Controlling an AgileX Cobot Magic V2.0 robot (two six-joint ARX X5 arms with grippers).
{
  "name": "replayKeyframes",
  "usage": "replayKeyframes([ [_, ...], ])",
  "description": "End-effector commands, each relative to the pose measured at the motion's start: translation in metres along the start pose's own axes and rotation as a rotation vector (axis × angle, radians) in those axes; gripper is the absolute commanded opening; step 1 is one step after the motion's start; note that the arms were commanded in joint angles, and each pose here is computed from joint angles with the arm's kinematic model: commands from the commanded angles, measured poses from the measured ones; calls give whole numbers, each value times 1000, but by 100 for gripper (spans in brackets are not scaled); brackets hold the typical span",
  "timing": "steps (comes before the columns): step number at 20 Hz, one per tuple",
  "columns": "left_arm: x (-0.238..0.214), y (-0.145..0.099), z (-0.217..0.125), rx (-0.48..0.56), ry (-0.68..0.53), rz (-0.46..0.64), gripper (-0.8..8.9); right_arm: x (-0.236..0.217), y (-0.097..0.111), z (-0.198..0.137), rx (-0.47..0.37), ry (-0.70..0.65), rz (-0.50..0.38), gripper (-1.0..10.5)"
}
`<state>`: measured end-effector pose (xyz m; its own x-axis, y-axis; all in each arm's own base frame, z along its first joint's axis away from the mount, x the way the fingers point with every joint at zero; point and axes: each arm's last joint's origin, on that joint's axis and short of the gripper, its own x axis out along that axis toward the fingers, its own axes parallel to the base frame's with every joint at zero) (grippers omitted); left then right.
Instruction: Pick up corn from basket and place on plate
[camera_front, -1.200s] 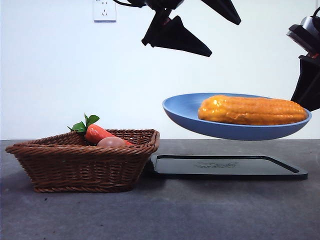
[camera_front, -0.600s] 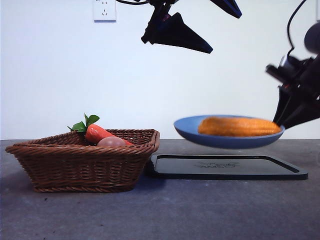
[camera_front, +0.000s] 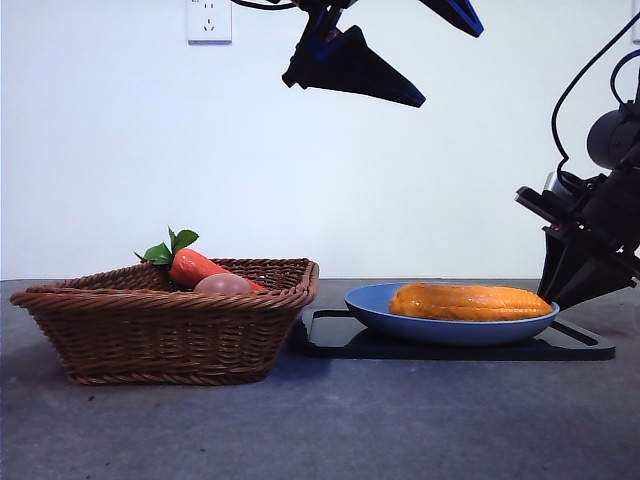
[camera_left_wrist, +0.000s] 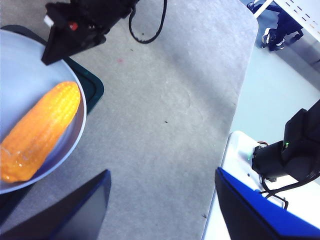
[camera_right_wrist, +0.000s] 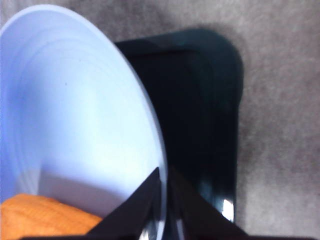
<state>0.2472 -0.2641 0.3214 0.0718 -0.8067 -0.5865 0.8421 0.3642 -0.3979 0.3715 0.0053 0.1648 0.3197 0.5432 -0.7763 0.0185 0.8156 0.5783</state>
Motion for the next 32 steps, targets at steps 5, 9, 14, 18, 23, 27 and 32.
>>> replayKeyframes([
  [5,2,-3,7,29,-15,-11,339,7,4,4,-6,5,-21,161],
  [9,2,-3,6,27,-13,-10,339,2,6,3,-5,2,-21,194],
  [14,0,0,5,20,-1,-1,339,-51,16,2,-46,-95,-68,210],
  [18,-3,5,5,8,-3,13,339,-108,43,-20,-146,-141,-67,210],
  [23,-10,17,3,-26,1,40,338,-153,87,-66,-280,-123,-52,210],
  [27,-20,32,-1,-79,25,81,324,-163,112,-99,-370,-62,-19,210],
  [32,-30,45,-4,-123,27,112,147,-142,122,-124,-443,26,19,116],
])
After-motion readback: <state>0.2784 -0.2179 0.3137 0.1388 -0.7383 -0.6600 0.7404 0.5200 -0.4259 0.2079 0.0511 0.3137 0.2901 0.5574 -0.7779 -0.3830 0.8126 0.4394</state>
